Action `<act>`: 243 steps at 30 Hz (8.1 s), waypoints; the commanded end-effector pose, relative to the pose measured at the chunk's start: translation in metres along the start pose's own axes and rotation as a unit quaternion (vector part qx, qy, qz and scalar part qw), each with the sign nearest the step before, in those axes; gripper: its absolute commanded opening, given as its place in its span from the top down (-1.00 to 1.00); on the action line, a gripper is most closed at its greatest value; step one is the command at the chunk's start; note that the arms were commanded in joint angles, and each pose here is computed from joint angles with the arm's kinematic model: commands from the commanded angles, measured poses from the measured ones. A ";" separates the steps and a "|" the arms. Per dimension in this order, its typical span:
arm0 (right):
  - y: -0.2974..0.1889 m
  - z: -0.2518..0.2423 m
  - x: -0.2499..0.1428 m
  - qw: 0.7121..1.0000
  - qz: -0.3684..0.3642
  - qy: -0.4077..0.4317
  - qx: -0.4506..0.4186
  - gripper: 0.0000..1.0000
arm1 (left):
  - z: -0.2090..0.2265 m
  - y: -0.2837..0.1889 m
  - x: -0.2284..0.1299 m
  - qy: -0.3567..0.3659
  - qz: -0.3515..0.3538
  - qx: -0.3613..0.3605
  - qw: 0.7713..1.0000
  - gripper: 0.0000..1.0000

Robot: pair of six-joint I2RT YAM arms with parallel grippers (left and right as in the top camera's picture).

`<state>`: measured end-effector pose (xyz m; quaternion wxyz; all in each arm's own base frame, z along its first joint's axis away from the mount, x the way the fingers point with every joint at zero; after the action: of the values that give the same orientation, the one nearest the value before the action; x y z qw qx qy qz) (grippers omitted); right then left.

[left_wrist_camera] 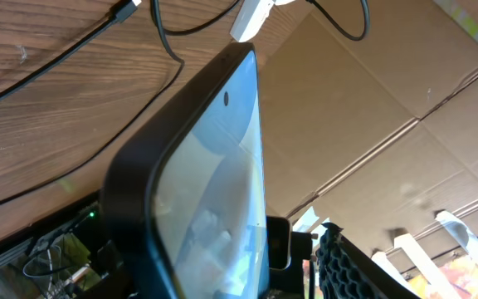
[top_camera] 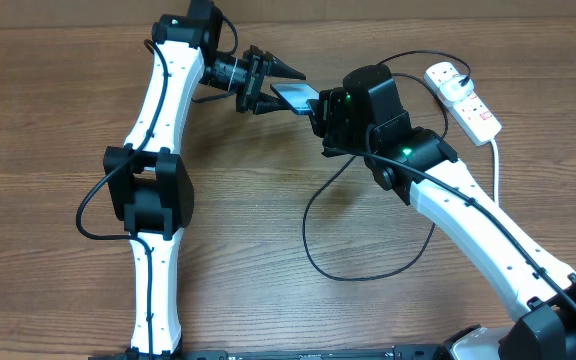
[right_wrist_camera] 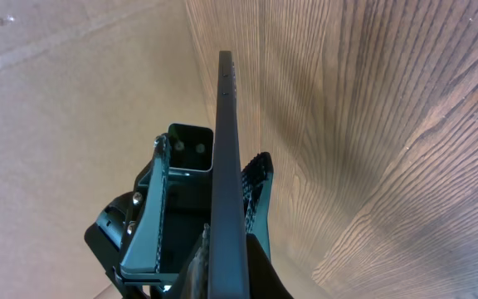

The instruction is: Plug charger to phone and switch on socket

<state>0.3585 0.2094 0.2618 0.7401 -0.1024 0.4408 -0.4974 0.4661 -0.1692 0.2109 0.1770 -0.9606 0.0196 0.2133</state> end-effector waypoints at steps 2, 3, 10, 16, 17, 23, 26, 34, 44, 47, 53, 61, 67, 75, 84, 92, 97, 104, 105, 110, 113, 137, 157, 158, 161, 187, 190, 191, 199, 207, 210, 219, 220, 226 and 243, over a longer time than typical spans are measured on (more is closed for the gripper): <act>-0.011 0.013 -0.021 0.999 0.016 0.020 0.036 0.93 | -0.022 -0.008 -0.015 0.017 -0.003 -0.015 1.000 0.04; -0.011 0.012 -0.021 0.999 0.012 0.019 0.039 0.93 | -0.022 -0.008 -0.015 0.017 -0.001 -0.017 1.000 0.05; -0.010 0.011 -0.022 0.999 0.006 0.017 0.040 0.93 | -0.024 -0.006 -0.019 0.012 0.010 -0.025 1.000 0.07; -0.010 0.009 -0.023 0.999 0.006 0.016 0.038 0.92 | -0.026 -0.001 -0.024 0.007 0.023 -0.030 0.999 0.07; -0.010 0.009 -0.023 0.999 0.006 0.016 0.038 0.92 | -0.027 0.000 -0.025 0.010 0.028 -0.034 0.999 0.07; -0.010 0.009 -0.023 0.999 0.006 0.016 0.038 0.92 | -0.027 0.002 -0.026 0.012 0.031 -0.035 0.999 0.16; -0.010 0.009 -0.023 0.999 0.006 0.016 0.038 0.92 | -0.027 0.002 -0.026 0.012 0.031 -0.034 0.999 0.23; -0.010 0.009 -0.022 0.999 0.005 0.016 0.036 0.88 | -0.027 0.002 -0.026 0.011 0.031 -0.034 0.999 0.54; -0.010 0.008 -0.023 0.999 0.008 -0.008 0.033 0.28 | -0.023 0.002 -0.022 0.015 0.013 -0.012 1.000 0.92; -0.011 0.012 -0.019 0.994 -0.011 -0.095 0.045 -0.25 | -0.014 -0.006 -0.013 0.014 -0.019 0.021 1.000 0.92; -0.012 0.022 -0.005 0.941 -0.041 -0.333 0.046 -0.64 | 0.006 -0.032 0.004 0.021 -0.086 0.087 0.992 0.92; -0.018 0.001 0.041 0.863 -0.102 -0.488 -0.083 -1.00 | 0.030 -0.055 0.016 0.159 -0.118 0.198 0.960 0.92; -0.017 -0.015 0.061 0.855 -0.138 -0.483 -0.125 -1.00 | 0.023 -0.034 -0.007 0.365 -0.018 0.165 0.916 0.92; -0.016 -0.019 0.064 0.854 -0.139 -0.483 -0.133 -1.00 | -0.018 -0.045 -0.044 0.490 -0.020 0.127 0.862 0.92; -0.010 -0.023 0.068 0.842 -0.136 -0.500 -0.148 -0.90 | -0.058 -0.085 -0.115 0.480 -0.116 0.315 0.810 0.92; 0.013 -0.041 0.080 0.832 -0.101 -0.508 -0.198 -0.28 | -0.045 -0.081 -0.129 0.371 -0.160 0.479 0.779 0.92; 0.008 -0.026 0.081 0.829 0.009 -0.513 -0.224 -0.20 | -0.033 -0.077 -0.119 0.325 -0.179 0.504 0.780 0.92; 0.007 -0.011 0.136 0.838 -0.021 -0.457 -0.298 -0.61 | -0.033 -0.076 -0.116 0.316 -0.189 0.499 0.784 0.91; 0.012 -0.013 0.139 0.838 -0.020 -0.454 -0.303 -0.64 | -0.033 -0.076 -0.116 0.315 -0.190 0.499 0.785 0.91; 0.027 -0.015 0.123 0.833 -0.012 -0.477 -0.281 -0.48 | -0.033 -0.075 -0.117 0.316 -0.189 0.499 0.785 0.92; 0.030 -0.019 0.121 0.839 -0.082 -0.453 -0.291 -0.25 | -0.034 -0.074 -0.117 0.317 -0.188 0.499 0.784 0.91; 0.090 -0.045 0.153 0.820 -0.176 -0.442 -0.317 0.07 | -0.035 -0.071 -0.117 0.321 -0.188 0.498 0.783 0.91; 0.108 -0.055 0.174 0.829 -0.174 -0.415 -0.331 0.23 | -0.036 -0.071 -0.116 0.323 -0.190 0.497 0.782 0.92; 0.108 -0.055 0.174 0.829 -0.174 -0.416 -0.331 0.26 | -0.036 -0.071 -0.116 0.323 -0.190 0.497 0.782 0.92; 0.109 -0.056 0.174 0.829 -0.174 -0.416 -0.331 0.29 | -0.036 -0.071 -0.116 0.323 -0.190 0.497 0.782 0.92; 0.114 -0.055 0.165 0.836 -0.115 -0.430 -0.320 0.93 | -0.036 -0.071 -0.116 0.323 -0.190 0.497 0.783 0.92; 0.109 -0.050 0.159 0.842 -0.097 -0.429 -0.313 0.93 | -0.037 -0.068 -0.118 0.327 -0.183 0.482 0.792 0.92; 0.101 -0.040 0.148 0.847 -0.058 -0.438 -0.297 0.93 | -0.039 -0.063 -0.119 0.334 -0.174 0.461 0.804 0.92; 0.018 -0.001 0.071 0.818 0.213 -0.509 -0.162 0.93 | -0.077 -0.040 -0.133 0.445 -0.101 0.206 0.866 0.92; -0.038 -0.012 0.024 0.730 0.429 -0.529 -0.065 0.93 | -0.104 -0.074 -0.134 0.462 -0.105 0.028 0.880 0.92; -0.047 -0.014 0.017 0.710 0.474 -0.520 -0.036 0.93 | -0.104 -0.083 -0.131 0.442 -0.115 0.022 0.889 0.92; -0.058 -0.022 -0.005 0.671 0.545 -0.503 0.008 0.93 | -0.115 -0.088 -0.133 0.450 -0.110 -0.025 0.886 0.92; -0.058 -0.022 -0.008 0.667 0.551 -0.501 0.013 0.93 | -0.115 -0.088 -0.133 0.446 -0.110 -0.025 0.888 0.92; -0.063 -0.017 -0.013 0.652 0.564 -0.505 0.039 0.92 | -0.114 -0.090 -0.130 0.421 -0.118 -0.020 0.899 0.92; -0.086 0.012 -0.042 0.619 0.555 -0.548 0.098 0.93 | -0.114 -0.087 -0.130 0.401 -0.116 -0.018 0.909 0.92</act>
<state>0.3127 0.1968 0.3285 0.9860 -0.0279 -0.1234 0.1087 0.4055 -0.1306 0.3872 0.1732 -0.9621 -0.0322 -0.2083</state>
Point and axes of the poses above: each gripper's point midway between its finger pads, its own y axis out along the fingers, its own z axis along the line the jaws close on, x = y × z, the point moved 7 cm from there along -y, back along the fingers, and after that the axes turned 15 degrees about y, right-handed, at the moved point
